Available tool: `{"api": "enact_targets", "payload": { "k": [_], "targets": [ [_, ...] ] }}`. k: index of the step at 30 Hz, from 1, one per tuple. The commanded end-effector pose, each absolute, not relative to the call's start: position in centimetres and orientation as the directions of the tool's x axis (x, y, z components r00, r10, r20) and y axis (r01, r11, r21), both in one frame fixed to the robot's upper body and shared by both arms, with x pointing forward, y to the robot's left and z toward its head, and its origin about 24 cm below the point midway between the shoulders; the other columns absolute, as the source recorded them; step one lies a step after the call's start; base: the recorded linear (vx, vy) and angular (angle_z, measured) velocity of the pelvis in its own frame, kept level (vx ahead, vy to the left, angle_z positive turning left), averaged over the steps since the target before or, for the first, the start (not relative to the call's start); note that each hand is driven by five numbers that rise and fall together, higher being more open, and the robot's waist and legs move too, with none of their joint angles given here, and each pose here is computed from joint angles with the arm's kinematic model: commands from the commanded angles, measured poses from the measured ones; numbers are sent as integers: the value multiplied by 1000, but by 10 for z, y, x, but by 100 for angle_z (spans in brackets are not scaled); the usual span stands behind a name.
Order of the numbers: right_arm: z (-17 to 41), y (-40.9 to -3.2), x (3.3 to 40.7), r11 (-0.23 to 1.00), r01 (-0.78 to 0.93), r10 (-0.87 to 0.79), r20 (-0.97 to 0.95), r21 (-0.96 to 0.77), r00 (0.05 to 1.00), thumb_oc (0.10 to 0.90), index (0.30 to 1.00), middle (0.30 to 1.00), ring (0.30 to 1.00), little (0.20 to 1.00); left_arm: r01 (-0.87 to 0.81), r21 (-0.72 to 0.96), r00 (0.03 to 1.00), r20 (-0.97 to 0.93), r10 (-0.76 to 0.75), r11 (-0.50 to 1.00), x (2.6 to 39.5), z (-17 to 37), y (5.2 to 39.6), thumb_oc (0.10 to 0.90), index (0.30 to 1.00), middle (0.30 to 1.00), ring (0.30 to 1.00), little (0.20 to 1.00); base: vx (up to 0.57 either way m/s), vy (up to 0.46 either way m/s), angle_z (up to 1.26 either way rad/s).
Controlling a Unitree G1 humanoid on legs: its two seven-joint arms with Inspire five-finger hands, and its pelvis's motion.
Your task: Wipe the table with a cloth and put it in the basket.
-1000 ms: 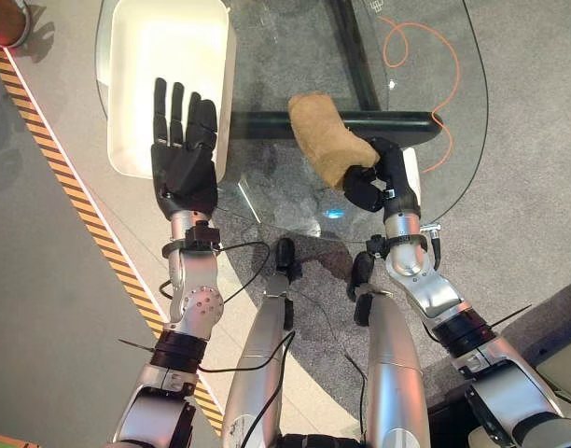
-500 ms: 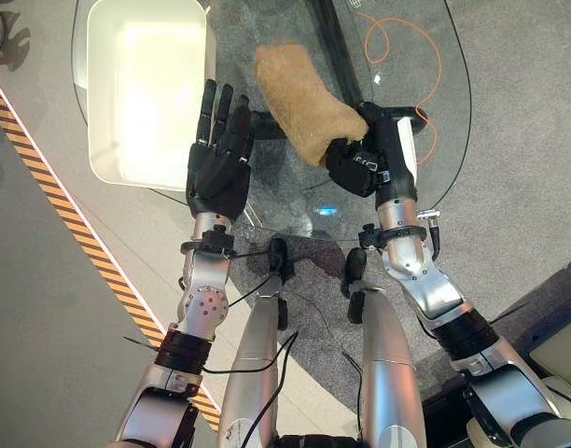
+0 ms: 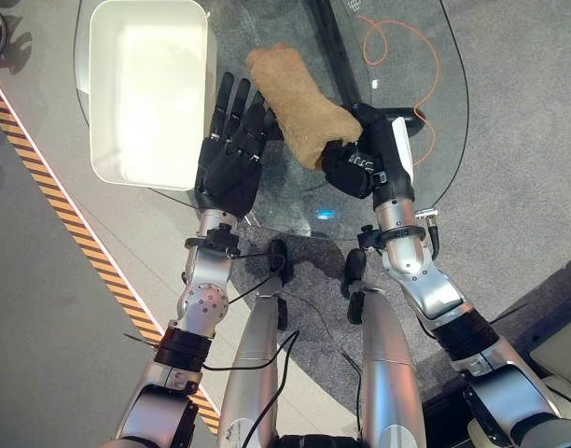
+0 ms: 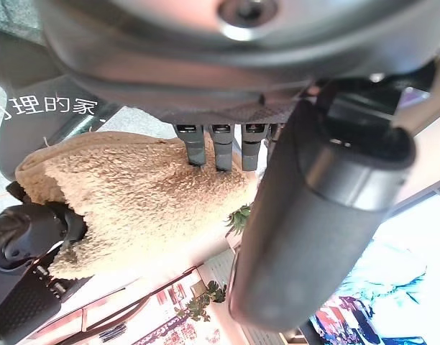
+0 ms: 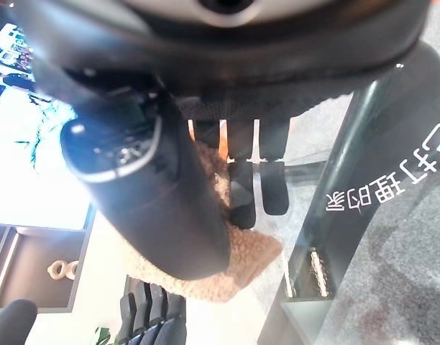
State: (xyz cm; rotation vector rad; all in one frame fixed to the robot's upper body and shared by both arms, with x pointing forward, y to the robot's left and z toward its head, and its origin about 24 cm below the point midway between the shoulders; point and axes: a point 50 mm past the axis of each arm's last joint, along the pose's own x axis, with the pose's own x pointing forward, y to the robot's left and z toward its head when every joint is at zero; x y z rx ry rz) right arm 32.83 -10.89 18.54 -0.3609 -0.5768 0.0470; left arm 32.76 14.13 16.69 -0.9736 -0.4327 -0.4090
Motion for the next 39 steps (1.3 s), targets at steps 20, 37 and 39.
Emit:
{"api": "enact_targets", "payload": {
  "k": [20, 37, 39],
  "targets": [
    [269, -54, 265, 906, -195, 424, 806, -377, 412, 100, 300, 300, 300, 200, 756, -509, 628, 742, -236, 413, 311, 225, 121, 800, 900, 900, 900, 900, 0, 0, 0],
    [295, -93, 246, 998, 3, 56, 967, -59, 250, 100, 300, 300, 300, 200, 681, -560, 689, 708, -155, 472, 310, 215, 135, 800, 900, 900, 900, 900, 0, 2, 0],
    [296, -96, 244, 999, 8, 34, 972, -37, 231, 100, 300, 300, 300, 200, 678, -564, 692, 706, -151, 472, 310, 215, 136, 800, 900, 900, 900, 900, 0, 0, 0]
  ]
}}
